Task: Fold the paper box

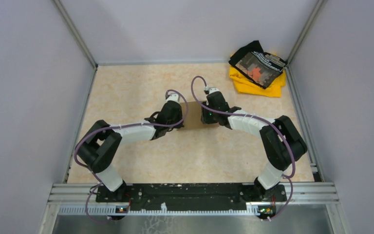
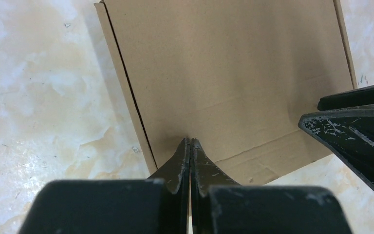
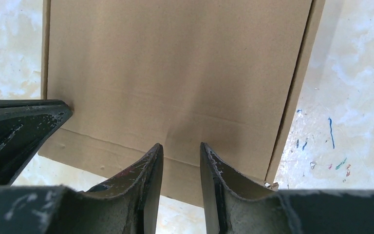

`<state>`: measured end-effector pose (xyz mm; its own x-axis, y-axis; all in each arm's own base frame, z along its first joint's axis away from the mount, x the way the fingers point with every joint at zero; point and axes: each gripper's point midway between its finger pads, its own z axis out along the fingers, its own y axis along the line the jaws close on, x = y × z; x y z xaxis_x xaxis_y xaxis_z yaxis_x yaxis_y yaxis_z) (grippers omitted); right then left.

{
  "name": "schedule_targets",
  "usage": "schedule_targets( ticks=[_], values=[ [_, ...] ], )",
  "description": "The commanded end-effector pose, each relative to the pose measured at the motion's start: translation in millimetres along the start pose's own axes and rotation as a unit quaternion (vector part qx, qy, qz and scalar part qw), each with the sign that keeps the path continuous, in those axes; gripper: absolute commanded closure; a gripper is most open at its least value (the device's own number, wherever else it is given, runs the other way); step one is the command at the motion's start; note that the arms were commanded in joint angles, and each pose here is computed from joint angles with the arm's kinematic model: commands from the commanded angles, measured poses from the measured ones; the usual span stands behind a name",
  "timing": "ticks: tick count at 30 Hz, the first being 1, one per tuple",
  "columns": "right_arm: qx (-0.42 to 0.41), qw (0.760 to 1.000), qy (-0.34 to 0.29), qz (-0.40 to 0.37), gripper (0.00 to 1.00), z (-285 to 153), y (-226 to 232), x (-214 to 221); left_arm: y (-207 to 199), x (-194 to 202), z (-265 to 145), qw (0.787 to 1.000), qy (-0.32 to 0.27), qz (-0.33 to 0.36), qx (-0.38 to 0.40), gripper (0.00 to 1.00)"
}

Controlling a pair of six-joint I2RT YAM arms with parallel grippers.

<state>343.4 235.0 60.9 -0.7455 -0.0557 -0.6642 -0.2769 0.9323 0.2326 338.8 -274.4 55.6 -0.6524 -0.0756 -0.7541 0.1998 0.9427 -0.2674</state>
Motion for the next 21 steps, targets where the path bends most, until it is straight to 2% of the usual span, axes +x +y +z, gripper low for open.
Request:
schedule_targets(
  ticks=[1,5,14,21],
  values=[
    [-0.016,0.999,-0.027,0.008,0.66,-1,7,-19,8,23,7,0.999,0.029,-0.005,-0.014,1.0],
    [-0.015,0.999,-0.036,0.009,0.66,-7,7,-24,7,18,3,1.0,0.025,-0.004,-0.014,1.0],
    [-0.005,0.996,-0.085,0.004,0.64,-39,7,-63,-4,-23,-16,1.0,-0.017,0.01,-0.003,0.96],
    [0.011,0.997,-0.078,0.006,0.64,-41,-10,-59,-6,-27,-18,1.0,-0.021,0.01,0.003,0.94]
  ],
)
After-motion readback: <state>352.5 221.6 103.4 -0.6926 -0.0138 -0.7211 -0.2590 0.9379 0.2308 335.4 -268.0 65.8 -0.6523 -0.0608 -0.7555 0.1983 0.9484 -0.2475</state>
